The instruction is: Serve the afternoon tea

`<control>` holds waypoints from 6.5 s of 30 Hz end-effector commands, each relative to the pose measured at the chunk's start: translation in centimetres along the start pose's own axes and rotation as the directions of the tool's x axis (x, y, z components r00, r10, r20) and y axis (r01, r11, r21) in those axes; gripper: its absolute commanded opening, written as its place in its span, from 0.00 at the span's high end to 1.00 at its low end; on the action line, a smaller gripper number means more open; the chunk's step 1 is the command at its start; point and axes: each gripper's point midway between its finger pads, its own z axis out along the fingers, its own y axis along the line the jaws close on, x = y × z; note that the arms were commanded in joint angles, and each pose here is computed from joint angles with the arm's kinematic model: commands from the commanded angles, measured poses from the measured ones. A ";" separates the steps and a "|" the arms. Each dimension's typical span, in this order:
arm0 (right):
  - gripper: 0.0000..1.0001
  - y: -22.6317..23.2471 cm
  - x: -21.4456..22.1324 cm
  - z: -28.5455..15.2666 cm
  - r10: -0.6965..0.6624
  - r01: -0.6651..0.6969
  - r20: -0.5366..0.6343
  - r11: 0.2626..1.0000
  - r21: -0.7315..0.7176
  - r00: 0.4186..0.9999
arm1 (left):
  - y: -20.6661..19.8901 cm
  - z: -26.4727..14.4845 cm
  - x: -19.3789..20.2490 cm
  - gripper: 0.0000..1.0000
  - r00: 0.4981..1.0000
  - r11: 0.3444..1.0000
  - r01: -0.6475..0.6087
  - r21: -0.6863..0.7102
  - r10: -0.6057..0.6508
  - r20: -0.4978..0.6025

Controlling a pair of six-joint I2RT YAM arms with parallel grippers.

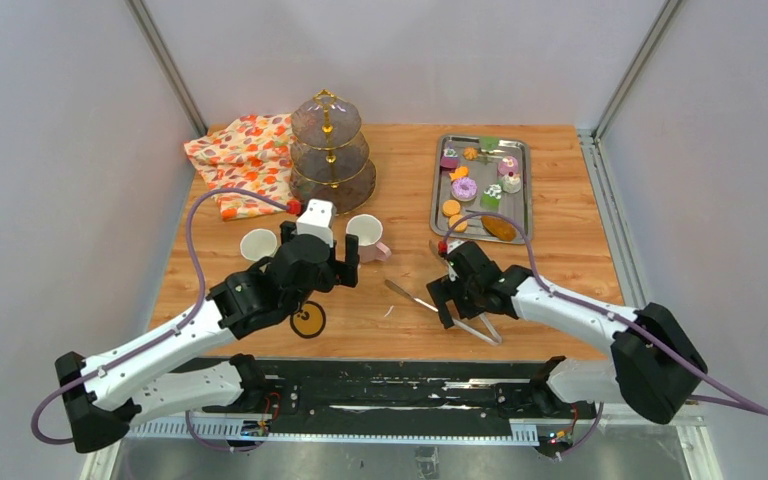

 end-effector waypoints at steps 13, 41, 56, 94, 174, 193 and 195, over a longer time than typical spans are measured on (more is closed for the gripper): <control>0.01 5.2 -1.2 2.0 0.024 -0.023 0.020 0.997 -0.072 1.000 | -1.7 1.0 -2.0 0.02 0.999 0.999 0.030 0.034 -0.031 0.035; 0.01 5.2 1.8 4.3 -0.115 0.117 -0.022 0.989 0.085 0.993 | -0.2 0.9 -1.0 0.02 0.997 0.998 0.059 -0.001 -0.059 0.042; 0.03 4.8 3.6 5.7 -0.115 0.115 -0.004 0.991 0.068 0.993 | 0.1 0.8 -0.7 0.02 0.996 0.997 0.082 -0.004 -0.082 0.042; 0.90 -9.4 -8.2 -15.4 0.255 -0.278 0.142 0.944 0.177 0.956 | 1.3 -0.9 -3.1 0.02 0.993 0.997 0.074 -0.025 -0.072 0.089; 0.71 -12.3 -9.0 -10.8 0.371 -0.372 0.023 0.921 0.117 0.928 | 7.2 21.5 -25.1 0.93 0.992 0.956 -0.119 0.267 0.100 0.081; 0.68 -13.5 -7.0 -11.0 0.383 -0.377 0.014 0.903 0.207 0.924 | -2.3 20.0 -25.2 1.00 0.986 0.920 -0.080 0.383 0.018 0.164; 0.68 -13.6 -6.8 -11.1 0.384 -0.378 0.014 0.902 0.208 0.923 | -2.8 20.1 -25.1 1.00 0.987 0.916 -0.075 0.393 0.012 0.161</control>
